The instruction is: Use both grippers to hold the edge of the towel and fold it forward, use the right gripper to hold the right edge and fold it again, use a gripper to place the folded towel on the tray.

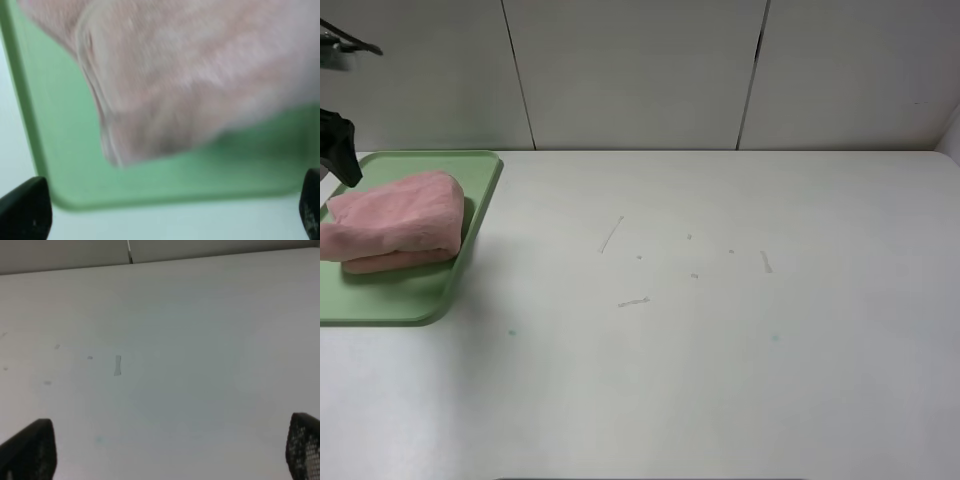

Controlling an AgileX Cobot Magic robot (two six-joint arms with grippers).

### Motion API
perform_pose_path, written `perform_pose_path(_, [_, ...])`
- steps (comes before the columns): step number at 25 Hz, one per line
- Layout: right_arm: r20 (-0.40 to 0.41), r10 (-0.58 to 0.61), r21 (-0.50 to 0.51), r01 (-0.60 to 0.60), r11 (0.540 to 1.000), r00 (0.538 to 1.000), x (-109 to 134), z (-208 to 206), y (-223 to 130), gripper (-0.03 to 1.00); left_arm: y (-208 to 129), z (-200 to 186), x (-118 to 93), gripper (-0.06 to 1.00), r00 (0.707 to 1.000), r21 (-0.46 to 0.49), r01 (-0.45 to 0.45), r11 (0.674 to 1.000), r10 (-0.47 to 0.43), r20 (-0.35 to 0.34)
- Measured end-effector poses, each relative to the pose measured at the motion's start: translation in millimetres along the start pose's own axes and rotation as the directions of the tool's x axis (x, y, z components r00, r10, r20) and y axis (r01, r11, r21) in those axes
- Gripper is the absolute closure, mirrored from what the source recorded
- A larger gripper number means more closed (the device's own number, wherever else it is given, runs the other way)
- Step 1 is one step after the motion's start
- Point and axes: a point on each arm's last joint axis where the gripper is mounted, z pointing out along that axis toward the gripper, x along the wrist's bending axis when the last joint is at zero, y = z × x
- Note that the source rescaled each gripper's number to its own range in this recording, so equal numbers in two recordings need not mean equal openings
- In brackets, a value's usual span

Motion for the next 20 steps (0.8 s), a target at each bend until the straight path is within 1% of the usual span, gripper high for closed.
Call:
perform_pose_path(5, [0.000, 0.000, 0.000, 0.000, 1.000, 1.000, 0.0, 0.0, 0.0, -0.03, -27.5, -43.8, -4.6, -0.05, 1.000, 0.026, 0.012, 1.000, -0.012, 0.005])
perform_pose_path(6, [0.000, 0.000, 0.000, 0.000, 1.000, 1.000, 0.0, 0.0, 0.0, -0.03, -32.7, -52.9, -5.4, -0.05, 1.000, 0.016, 0.014, 1.000, -0.014, 0.001])
perform_pose_path(10, [0.000, 0.000, 0.000, 0.000, 1.000, 1.000, 0.0, 0.0, 0.0, -0.03, -49.9, -85.1, -8.1, -0.05, 0.999, -0.080, 0.022, 0.997, -0.024, -0.025])
perform_pose_path(12, [0.000, 0.000, 0.001, 0.000, 1.000, 1.000, 0.0, 0.0, -0.1, -0.03, -66.0, -97.0, -12.0, -0.05, 0.999, -0.114, 0.024, 0.993, -0.028, -0.034])
perform_pose_path(16, [-0.001, 0.001, 0.001, -0.001, 1.000, 1.000, 0.1, 0.0, -0.1, -0.03, -104.2, -105.0, -22.9, -0.05, 0.998, -0.142, 0.036, 0.989, -0.042, -0.040])
perform_pose_path(20, [-0.001, 0.001, 0.001, -0.001, 1.000, 1.000, 0.1, 0.0, -0.1, -0.03, -145.4, -111.5, -35.4, -0.05, 0.993, -0.195, 0.106, 0.975, -0.114, -0.034])
